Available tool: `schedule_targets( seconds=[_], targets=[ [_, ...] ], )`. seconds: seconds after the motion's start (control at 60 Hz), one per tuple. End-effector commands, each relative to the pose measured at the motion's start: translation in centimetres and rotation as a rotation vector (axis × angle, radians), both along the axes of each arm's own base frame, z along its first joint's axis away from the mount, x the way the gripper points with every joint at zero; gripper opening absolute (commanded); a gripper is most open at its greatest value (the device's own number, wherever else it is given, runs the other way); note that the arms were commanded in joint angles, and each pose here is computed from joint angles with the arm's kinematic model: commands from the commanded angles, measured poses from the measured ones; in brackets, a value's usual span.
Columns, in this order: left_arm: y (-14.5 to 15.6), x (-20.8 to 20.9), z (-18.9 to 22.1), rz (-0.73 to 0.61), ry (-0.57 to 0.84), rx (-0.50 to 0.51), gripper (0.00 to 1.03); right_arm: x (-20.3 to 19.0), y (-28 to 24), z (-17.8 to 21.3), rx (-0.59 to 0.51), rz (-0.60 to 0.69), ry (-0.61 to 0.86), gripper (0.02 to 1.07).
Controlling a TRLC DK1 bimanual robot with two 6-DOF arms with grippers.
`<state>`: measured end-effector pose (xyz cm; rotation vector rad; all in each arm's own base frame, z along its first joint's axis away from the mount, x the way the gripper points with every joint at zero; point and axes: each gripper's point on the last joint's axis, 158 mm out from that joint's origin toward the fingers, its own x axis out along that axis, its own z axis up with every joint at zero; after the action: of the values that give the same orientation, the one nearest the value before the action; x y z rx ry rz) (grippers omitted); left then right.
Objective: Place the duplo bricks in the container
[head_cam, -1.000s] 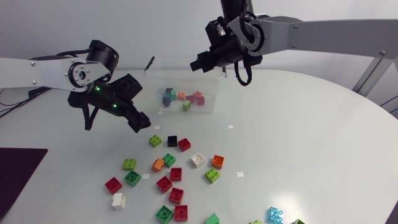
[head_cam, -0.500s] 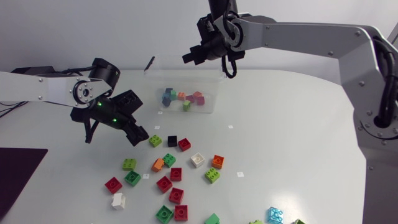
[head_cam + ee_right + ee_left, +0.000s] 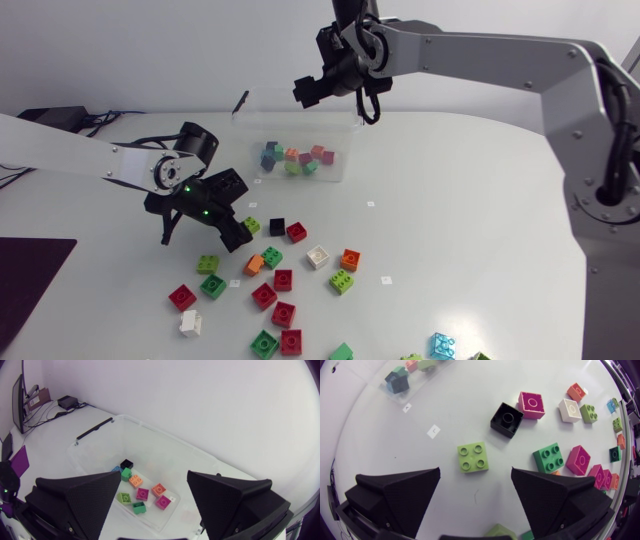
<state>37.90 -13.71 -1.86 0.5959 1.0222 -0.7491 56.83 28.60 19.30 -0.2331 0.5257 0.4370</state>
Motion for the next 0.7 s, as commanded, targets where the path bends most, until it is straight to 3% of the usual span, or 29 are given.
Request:
schedule_targets(
  seconds=[0.0, 0.217, 0.35, 0.467, 0.583, 0.683],
  targets=[
    [-0.7, 0.8, -0.4, -0.032, -0.005, -0.003, 0.99, -2.2, -0.2, 2.5, 0.018, 0.003, -0.008, 1.02],
    [-1.3, 1.4, -1.6, -0.034, 0.018, -0.018, 0.96, -7.1, -1.7, 1.1, -0.015, 0.015, 0.066, 1.02],
    [-1.7, 1.3, -2.1, -0.043, 0.029, -0.023, 0.87, -9.9, -2.5, -0.7, -0.034, 0.017, 0.124, 1.02],
    [-1.9, 1.5, -2.4, -0.044, 0.034, -0.025, 0.75, -12.6, -2.6, -2.5, -0.06, 0.041, 0.165, 1.02],
    [-2.1, 1.6, -2.5, -0.042, 0.038, -0.031, 0.54, -15.0, -2.4, -4.1, -0.082, 0.069, 0.197, 1.02],
    [-2.1, 1.6, -2.6, -0.038, 0.042, -0.032, 0.28, -16.7, -1.7, -6.1, -0.106, 0.1, 0.23, 1.02]
  ],
)
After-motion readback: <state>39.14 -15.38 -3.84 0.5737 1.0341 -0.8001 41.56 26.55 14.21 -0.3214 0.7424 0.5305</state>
